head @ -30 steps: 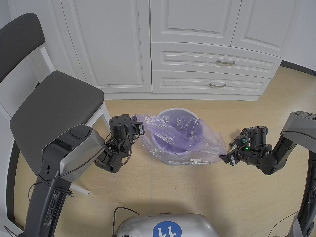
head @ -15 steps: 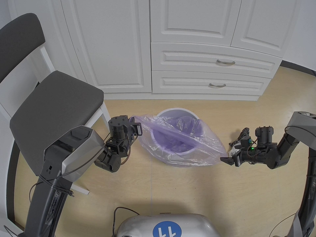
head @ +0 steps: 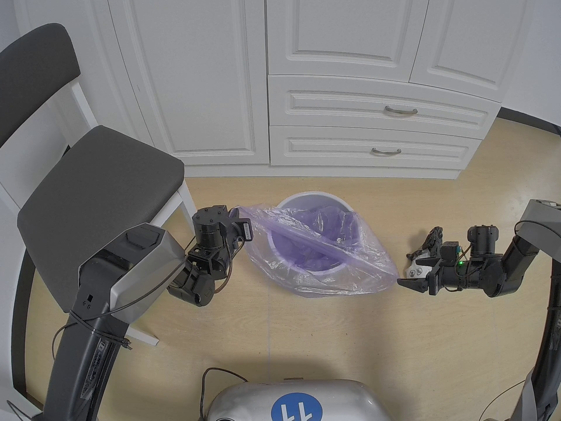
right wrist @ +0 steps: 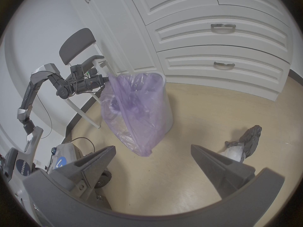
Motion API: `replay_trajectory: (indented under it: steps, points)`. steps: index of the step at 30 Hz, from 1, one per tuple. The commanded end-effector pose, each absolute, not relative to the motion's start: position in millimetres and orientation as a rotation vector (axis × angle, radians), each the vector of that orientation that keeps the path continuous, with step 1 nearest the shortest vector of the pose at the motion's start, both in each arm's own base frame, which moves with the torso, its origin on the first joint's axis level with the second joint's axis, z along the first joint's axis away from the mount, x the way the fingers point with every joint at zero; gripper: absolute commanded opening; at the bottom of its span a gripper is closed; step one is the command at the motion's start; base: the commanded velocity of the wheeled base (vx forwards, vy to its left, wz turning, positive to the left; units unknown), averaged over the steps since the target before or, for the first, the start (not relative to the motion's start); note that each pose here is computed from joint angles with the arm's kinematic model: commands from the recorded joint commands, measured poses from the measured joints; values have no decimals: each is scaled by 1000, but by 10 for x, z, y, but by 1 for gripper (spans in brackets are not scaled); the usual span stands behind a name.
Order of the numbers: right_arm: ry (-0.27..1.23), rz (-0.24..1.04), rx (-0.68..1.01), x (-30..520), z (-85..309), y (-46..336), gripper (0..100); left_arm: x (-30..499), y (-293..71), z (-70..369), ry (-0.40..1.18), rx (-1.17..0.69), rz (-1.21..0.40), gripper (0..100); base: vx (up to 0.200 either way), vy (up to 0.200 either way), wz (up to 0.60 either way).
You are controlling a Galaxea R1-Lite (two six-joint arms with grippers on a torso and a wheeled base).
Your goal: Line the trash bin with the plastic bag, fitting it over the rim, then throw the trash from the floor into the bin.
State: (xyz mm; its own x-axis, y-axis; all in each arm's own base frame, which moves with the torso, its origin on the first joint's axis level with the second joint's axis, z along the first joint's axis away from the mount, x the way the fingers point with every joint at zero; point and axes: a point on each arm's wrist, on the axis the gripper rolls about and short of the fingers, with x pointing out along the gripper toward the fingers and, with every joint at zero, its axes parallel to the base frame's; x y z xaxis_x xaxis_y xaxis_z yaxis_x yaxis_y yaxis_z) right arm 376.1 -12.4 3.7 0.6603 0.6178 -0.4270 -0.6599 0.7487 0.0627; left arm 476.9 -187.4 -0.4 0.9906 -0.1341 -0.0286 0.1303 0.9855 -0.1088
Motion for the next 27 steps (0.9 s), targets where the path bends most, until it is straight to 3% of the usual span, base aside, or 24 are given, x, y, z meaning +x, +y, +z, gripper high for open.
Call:
replay_trajectory:
  steps: [1, 4, 6, 12, 14, 15, 18, 27]
  points:
    - [403, 731, -119, 3756, 184, -48, 100, 4769, -1872, 3, 34, -108, -132, 0, 0, 0, 0]
    - [379, 742, -124, 3724, 262, 33, 100, 4768, -1872, -1, 35, -107, -132, 0, 0, 0, 0]
    - [331, 706, -134, 3625, 456, 319, 100, 4765, -1879, 9, 33, -108, -133, 0, 0, 0, 0]
    - [208, 508, -47, 3484, 678, 1162, 100, 4753, -1883, 15, 23, -112, -139, 0, 0, 0, 0]
    - [199, 466, -39, 3484, 655, 1276, 100, 4751, -1883, 12, 24, -111, -138, 0, 0, 0, 0]
    - [179, 422, -50, 3500, 623, 1422, 100, 4749, -1882, 16, 24, -111, -138, 100, 0, 0, 0]
    - [142, 369, -60, 3524, 512, 1655, 100, 4747, -1881, 26, 24, -111, -140, 100, 0, 0, 0]
    - [32, 375, -105, 3659, 43, 1946, 100, 4756, -1884, 32, 17, -114, -137, 100, 0, 0, 0]
